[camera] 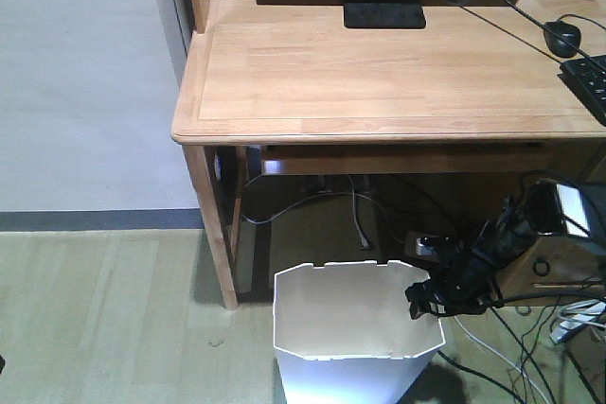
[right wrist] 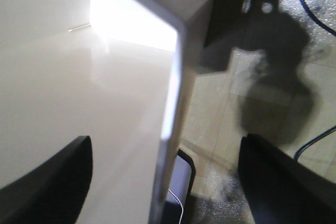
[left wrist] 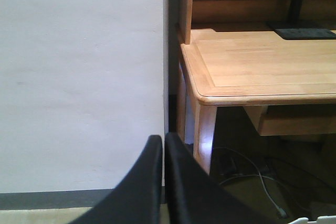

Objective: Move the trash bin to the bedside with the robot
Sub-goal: 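Close the right gripper on the bin rim and lift it slightly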

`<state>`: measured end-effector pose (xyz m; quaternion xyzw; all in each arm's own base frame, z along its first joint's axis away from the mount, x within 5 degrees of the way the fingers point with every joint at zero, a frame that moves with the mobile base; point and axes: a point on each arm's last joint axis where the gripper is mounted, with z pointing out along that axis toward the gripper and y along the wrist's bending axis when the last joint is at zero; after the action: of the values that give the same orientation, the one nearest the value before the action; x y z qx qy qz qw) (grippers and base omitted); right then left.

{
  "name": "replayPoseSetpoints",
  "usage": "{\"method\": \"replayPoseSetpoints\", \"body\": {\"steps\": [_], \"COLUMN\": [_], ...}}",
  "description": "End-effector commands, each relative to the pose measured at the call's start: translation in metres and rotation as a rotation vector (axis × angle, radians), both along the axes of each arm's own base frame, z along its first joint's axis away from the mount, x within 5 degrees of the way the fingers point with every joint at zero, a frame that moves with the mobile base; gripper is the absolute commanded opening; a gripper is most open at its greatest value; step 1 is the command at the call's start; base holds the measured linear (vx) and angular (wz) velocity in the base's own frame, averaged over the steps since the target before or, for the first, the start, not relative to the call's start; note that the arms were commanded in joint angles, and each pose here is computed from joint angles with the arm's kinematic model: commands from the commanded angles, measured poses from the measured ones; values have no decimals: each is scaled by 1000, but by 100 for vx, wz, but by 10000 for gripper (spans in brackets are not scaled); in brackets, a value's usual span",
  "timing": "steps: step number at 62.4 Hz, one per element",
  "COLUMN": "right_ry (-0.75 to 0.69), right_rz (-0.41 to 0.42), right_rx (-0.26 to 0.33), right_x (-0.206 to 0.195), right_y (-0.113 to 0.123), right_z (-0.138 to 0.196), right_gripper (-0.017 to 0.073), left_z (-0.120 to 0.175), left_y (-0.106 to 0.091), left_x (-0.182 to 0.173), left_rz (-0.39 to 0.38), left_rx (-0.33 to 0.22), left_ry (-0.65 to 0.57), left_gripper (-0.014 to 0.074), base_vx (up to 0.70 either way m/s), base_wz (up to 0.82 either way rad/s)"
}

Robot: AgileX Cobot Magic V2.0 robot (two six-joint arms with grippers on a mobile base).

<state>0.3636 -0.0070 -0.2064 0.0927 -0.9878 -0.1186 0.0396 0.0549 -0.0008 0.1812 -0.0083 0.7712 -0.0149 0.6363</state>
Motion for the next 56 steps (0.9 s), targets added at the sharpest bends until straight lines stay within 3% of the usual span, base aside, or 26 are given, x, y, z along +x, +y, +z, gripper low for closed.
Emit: {"method": "replayPoseSetpoints", "body": {"steps": [1, 9, 19, 24, 36, 47, 56], "right_ry": [-27, -5, 28, 27, -12, -90, -130], "right_rz": [1, -31, -40, -41, -51, -51, 12], "right_rx": [26, 39, 69, 79, 105, 90, 136], "right_x": [22, 23, 27, 30, 39, 39, 31], "right_y": [-1, 0, 3, 3, 4, 3, 7], "right_z": [14, 3, -3, -2, 10, 29, 48], "right_gripper": [507, 369, 84, -16, -8, -6, -6], "left_z": [1, 1, 1, 1, 1, 1, 1], "left_y": [0, 0, 0, 0, 0, 0, 0], "left_x": [1, 1, 1, 1, 1, 1, 1], "left_rz": [-4, -4, -4, -4, -4, -4, -4], "left_rx": [-8, -8, -8, -8, -8, -8, -8], "left_ry": [-65, -65, -65, -65, -65, -65, -65], "left_gripper": [-6, -6, -6, -6, -6, -6, -6], "base_vx": [0, 0, 0, 0, 0, 0, 0], "base_wz": [0, 0, 0, 0, 0, 0, 0]}}
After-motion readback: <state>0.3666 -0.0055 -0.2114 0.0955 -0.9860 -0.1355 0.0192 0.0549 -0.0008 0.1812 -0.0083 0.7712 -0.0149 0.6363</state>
